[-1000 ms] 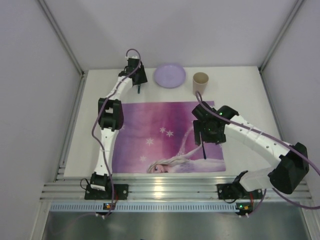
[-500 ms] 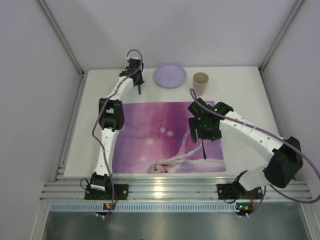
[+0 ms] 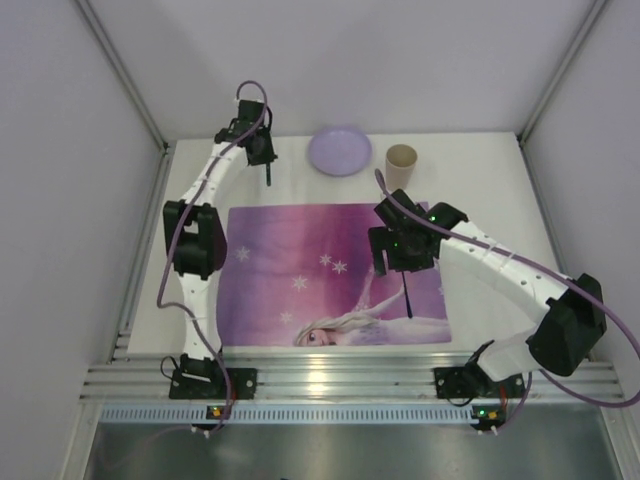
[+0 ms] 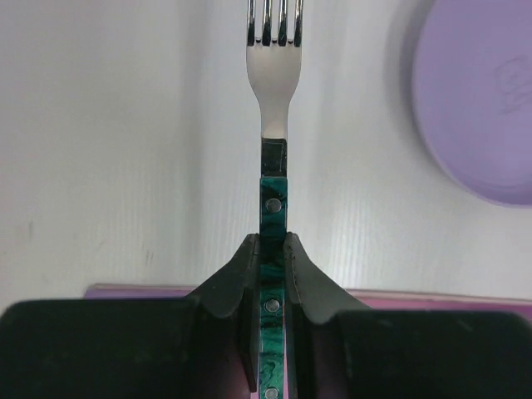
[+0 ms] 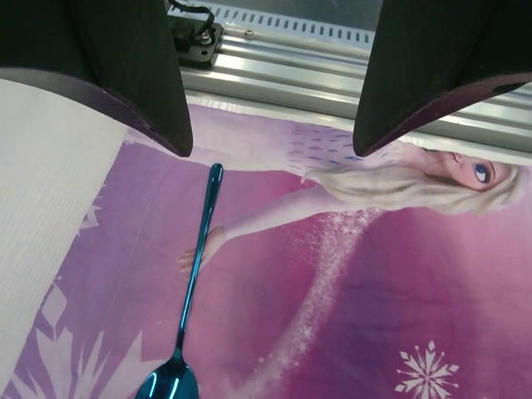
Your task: Set the dinner table for one person
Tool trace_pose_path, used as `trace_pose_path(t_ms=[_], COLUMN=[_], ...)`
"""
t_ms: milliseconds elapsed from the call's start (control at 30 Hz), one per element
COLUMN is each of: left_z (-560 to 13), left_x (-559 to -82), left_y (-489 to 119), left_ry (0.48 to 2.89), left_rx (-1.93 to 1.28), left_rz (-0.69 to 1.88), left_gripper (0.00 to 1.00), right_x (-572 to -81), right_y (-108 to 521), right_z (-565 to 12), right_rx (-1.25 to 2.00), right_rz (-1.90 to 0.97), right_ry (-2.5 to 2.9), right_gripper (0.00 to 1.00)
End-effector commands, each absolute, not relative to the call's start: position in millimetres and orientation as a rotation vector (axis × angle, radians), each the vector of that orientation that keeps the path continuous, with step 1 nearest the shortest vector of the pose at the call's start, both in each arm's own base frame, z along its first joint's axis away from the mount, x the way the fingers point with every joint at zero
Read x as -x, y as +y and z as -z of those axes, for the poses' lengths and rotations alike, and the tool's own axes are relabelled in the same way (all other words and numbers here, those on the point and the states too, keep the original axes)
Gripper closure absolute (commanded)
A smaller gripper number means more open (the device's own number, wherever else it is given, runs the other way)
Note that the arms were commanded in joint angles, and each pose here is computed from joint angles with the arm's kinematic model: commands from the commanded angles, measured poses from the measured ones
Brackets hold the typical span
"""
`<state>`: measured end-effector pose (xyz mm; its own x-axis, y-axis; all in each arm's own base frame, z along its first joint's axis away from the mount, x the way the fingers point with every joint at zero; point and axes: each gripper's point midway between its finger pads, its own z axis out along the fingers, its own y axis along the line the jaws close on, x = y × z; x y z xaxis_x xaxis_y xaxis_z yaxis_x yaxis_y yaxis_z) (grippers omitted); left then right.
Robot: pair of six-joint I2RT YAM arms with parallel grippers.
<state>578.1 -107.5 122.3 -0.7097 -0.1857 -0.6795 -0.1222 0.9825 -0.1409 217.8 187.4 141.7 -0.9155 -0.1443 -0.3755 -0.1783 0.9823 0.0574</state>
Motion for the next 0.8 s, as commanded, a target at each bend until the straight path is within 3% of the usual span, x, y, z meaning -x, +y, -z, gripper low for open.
trace_pose_path(t_ms=[0, 133, 167, 433, 533, 767], left_z=[-254.9, -242.6, -211.7, -142.3, -122.3, -83.8], left_x=[-547.2, -491.2, -470.0, -316.4, -285.3, -262.5], left_y=[-104.6, -111.4, -106.3, -97.7, -86.9, -90.9], left_ry=[2.145, 2.224, 2.303, 2.484, 2.495, 2.535], left_rx=[0.189, 0.139, 0.135, 0.238, 0.292, 0.317], left_rz=[0.18, 0.138, 0.075, 0.085, 0.078, 0.135], left_gripper=[1.0, 1.0, 1.0, 1.0, 1.0, 1.0], right_x=[-227.8, -232.7, -233.4, -273.0, -288.9, -304.8], right_y=[199.9, 206.7, 209.3, 253.0, 268.5, 284.0], right_z=[-159.9, -162.0, -164.3, -210.3, -235.6, -246.6], right_rx=[0.257, 0.268, 0.274, 0.305, 0.331, 0.365], right_rz=[-0.242, -0.285, -0.3, -0.463, -0.515, -0.557], right_ry=[2.654, 2.622, 2.613, 2.511, 2.472, 2.474], right_gripper=[0.21, 0.21, 0.21, 0.21, 0.21, 0.21])
